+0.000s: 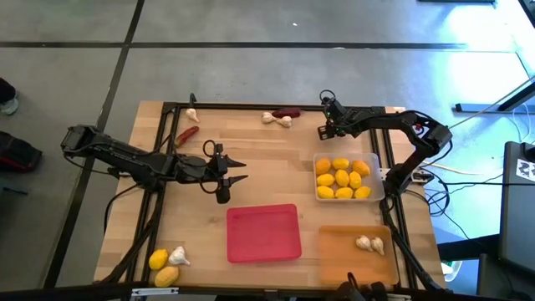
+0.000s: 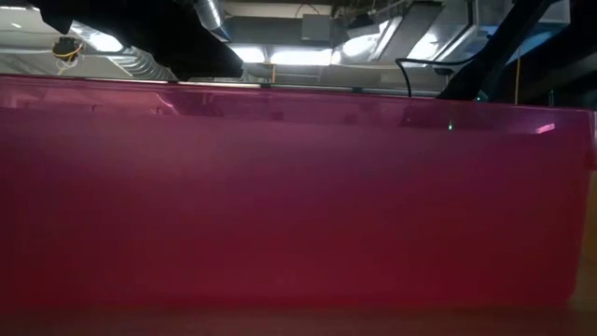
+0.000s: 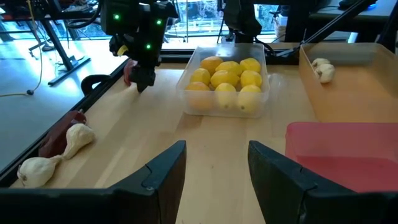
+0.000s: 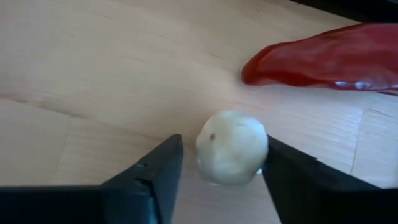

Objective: Sort produce into baskets
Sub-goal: Put the white garlic into the orange bin

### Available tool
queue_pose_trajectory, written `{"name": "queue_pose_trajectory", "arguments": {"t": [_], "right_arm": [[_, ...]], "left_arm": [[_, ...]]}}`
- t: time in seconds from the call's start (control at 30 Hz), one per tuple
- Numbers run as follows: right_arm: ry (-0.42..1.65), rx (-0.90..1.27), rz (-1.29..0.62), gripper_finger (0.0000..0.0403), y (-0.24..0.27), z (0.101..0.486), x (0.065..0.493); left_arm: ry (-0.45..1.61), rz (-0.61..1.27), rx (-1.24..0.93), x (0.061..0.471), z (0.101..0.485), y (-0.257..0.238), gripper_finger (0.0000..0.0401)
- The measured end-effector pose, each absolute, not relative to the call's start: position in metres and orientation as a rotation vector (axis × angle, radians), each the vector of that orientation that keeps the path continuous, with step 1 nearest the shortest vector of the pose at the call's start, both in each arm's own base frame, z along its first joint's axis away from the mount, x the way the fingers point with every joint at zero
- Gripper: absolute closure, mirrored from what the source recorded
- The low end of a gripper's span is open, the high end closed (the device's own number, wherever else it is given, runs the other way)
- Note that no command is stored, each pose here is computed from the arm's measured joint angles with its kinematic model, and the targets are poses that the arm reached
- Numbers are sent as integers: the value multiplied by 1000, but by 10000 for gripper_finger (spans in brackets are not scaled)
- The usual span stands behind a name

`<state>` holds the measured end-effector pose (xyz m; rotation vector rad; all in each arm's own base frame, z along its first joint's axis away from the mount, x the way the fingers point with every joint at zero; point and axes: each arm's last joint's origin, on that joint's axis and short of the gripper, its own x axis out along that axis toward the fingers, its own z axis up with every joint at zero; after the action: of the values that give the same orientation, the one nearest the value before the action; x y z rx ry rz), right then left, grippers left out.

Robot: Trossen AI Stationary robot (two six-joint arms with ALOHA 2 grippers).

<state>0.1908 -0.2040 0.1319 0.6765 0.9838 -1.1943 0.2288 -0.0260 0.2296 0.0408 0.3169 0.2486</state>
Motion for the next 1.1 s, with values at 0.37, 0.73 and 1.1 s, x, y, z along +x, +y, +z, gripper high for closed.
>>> {"name": "queue_pose_trajectory", "arguments": {"t": [0.37, 0.73, 1.1], "right_arm": [[1014, 635, -1149, 294, -204, 133, 191], [922, 522, -982, 276, -184, 187, 213], [884, 441, -620, 274, -120, 240, 244]], "left_arm": [[317, 249, 40, 229, 230, -26, 232], [317, 249, 38, 229, 230, -26, 232], [317, 249, 41, 229, 230, -26, 232]]}}
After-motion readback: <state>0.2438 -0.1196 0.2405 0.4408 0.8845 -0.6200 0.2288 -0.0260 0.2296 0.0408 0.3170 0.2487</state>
